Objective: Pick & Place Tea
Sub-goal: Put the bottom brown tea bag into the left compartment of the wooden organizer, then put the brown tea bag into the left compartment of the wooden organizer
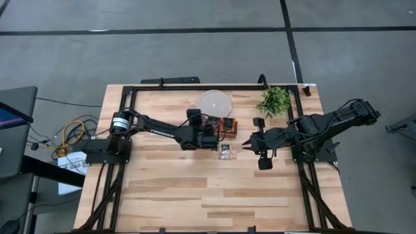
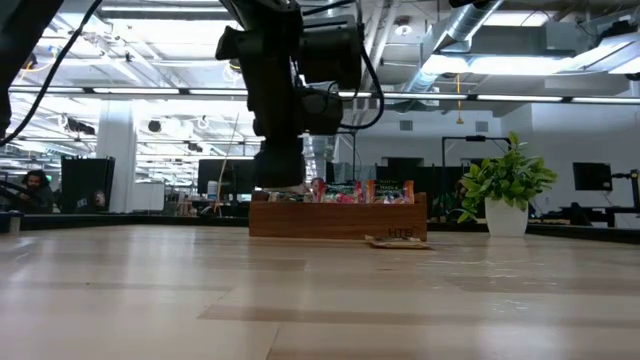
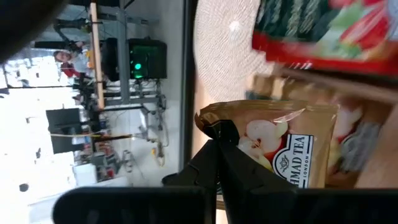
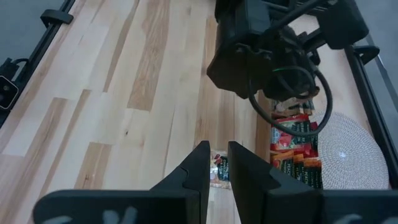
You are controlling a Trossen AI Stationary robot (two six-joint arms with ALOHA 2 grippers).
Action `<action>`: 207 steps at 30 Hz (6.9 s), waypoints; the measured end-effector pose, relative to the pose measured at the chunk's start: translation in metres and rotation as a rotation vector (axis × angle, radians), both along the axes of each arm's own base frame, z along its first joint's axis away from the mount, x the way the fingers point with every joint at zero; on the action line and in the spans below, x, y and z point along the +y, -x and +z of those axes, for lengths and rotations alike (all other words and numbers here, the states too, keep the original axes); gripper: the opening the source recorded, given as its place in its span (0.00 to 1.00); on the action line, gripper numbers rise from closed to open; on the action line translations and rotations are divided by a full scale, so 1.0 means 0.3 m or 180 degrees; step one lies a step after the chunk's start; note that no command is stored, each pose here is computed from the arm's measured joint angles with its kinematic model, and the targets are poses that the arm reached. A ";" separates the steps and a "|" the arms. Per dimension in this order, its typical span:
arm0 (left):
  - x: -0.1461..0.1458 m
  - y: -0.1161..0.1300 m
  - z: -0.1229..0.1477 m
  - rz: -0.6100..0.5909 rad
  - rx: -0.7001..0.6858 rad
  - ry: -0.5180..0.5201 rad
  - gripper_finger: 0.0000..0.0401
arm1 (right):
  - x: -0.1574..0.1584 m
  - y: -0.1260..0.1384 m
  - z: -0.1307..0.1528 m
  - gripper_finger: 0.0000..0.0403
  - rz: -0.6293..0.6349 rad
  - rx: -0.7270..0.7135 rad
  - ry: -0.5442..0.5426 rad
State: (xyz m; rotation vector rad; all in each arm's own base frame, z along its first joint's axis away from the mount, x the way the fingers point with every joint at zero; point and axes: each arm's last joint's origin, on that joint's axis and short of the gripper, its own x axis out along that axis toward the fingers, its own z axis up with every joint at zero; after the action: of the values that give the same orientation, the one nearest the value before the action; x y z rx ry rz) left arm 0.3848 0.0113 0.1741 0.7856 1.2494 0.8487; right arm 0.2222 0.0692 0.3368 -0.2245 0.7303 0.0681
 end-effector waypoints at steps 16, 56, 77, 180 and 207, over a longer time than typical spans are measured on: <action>0.014 0.006 -0.059 -0.0133 0.0058 0.0040 0.00 | 0.000 0.000 0.000 0.12 -0.0001 -0.0002 -0.0002; 0.036 -0.007 -0.066 -0.0201 0.0014 0.0190 0.01 | -0.001 0.000 0.001 0.12 -0.0059 -0.0008 -0.0063; 0.041 -0.008 -0.055 -0.0127 0.0047 -0.0179 0.25 | -0.001 0.000 0.001 0.12 -0.0061 -0.0008 -0.0064; -0.102 0.707 0.223 0.1339 -0.1698 0.0902 0.26 | -0.081 -0.428 -0.588 0.41 -0.4383 0.1456 -0.1960; -0.102 0.709 0.223 0.1341 -0.1646 0.0912 0.26 | 0.037 -0.430 -0.681 0.31 -0.4180 0.1687 -0.1788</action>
State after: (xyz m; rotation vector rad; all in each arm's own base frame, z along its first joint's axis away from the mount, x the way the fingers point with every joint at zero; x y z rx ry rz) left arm 0.1721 -0.0193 0.2411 0.0516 1.0434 1.0951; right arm 0.3512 0.0805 0.1326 0.8614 1.2286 -0.9394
